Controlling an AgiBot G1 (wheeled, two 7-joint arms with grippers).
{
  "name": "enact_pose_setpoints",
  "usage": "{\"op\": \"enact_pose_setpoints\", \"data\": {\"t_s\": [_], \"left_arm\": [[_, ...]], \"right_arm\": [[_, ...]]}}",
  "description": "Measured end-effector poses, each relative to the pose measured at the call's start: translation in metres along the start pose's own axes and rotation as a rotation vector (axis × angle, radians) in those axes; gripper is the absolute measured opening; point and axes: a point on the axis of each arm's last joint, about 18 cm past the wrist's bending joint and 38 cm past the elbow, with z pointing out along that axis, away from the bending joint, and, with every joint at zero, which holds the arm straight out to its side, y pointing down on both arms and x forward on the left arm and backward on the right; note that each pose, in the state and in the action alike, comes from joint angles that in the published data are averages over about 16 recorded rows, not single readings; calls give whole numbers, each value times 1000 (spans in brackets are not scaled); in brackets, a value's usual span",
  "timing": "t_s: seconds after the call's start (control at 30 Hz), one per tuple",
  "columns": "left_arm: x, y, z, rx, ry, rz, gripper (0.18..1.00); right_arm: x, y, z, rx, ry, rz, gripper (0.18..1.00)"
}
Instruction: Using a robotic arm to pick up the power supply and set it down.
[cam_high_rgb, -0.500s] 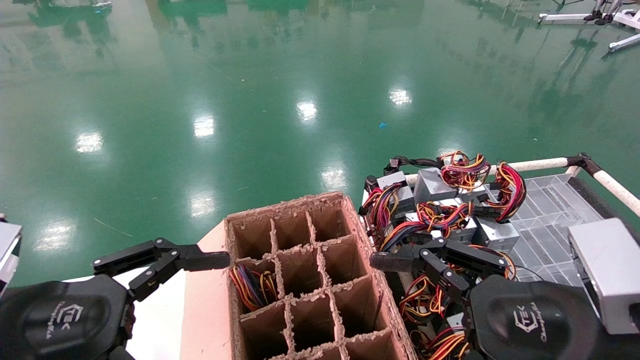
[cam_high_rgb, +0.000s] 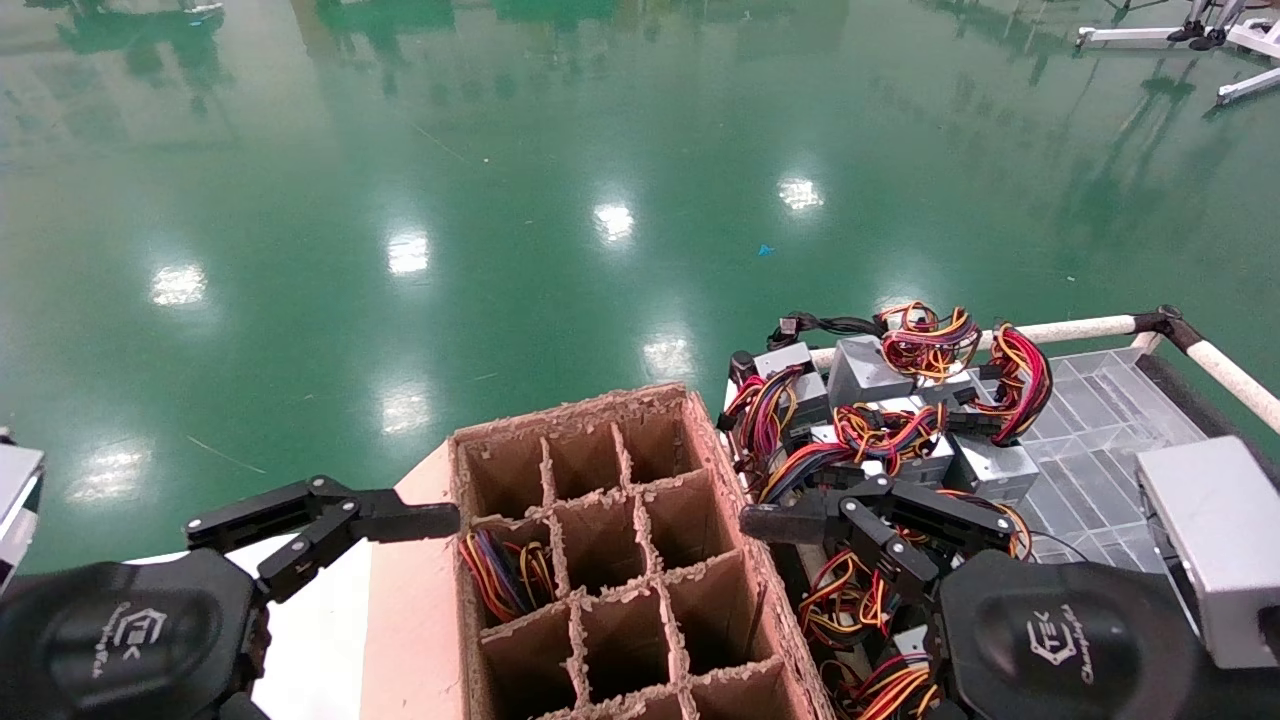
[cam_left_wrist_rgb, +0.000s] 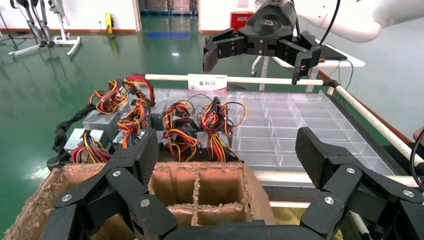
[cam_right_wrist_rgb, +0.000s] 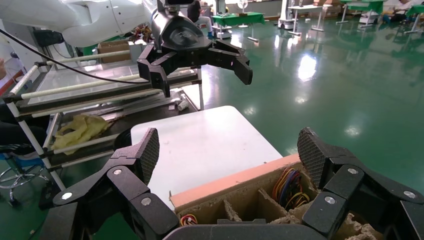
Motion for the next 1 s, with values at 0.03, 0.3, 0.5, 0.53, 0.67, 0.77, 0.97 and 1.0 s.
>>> {"op": "enact_pose_setpoints", "data": {"t_s": [0.03, 0.3, 0.5, 0.53, 0.67, 0.77, 0.97, 1.0], "left_arm": [[0, 0, 0, 0, 0, 0, 1000], [0, 0, 0, 0, 0, 0, 1000], [0, 0, 0, 0, 0, 0, 999], [0, 0, 0, 0, 0, 0, 998], [0, 0, 0, 0, 0, 0, 993], [0, 0, 0, 0, 0, 0, 983], [0, 0, 0, 0, 0, 0, 941], [0, 0, 0, 0, 0, 0, 933]], "right_arm": [[0, 0, 0, 0, 0, 0, 1001], [0, 0, 0, 0, 0, 0, 1001], [0, 0, 0, 0, 0, 0, 1001], [0, 0, 0, 0, 0, 0, 1001], [0, 0, 0, 0, 0, 0, 1001], [0, 0, 0, 0, 0, 0, 1001], [0, 0, 0, 0, 0, 0, 1001], [0, 0, 0, 0, 0, 0, 1001]]}}
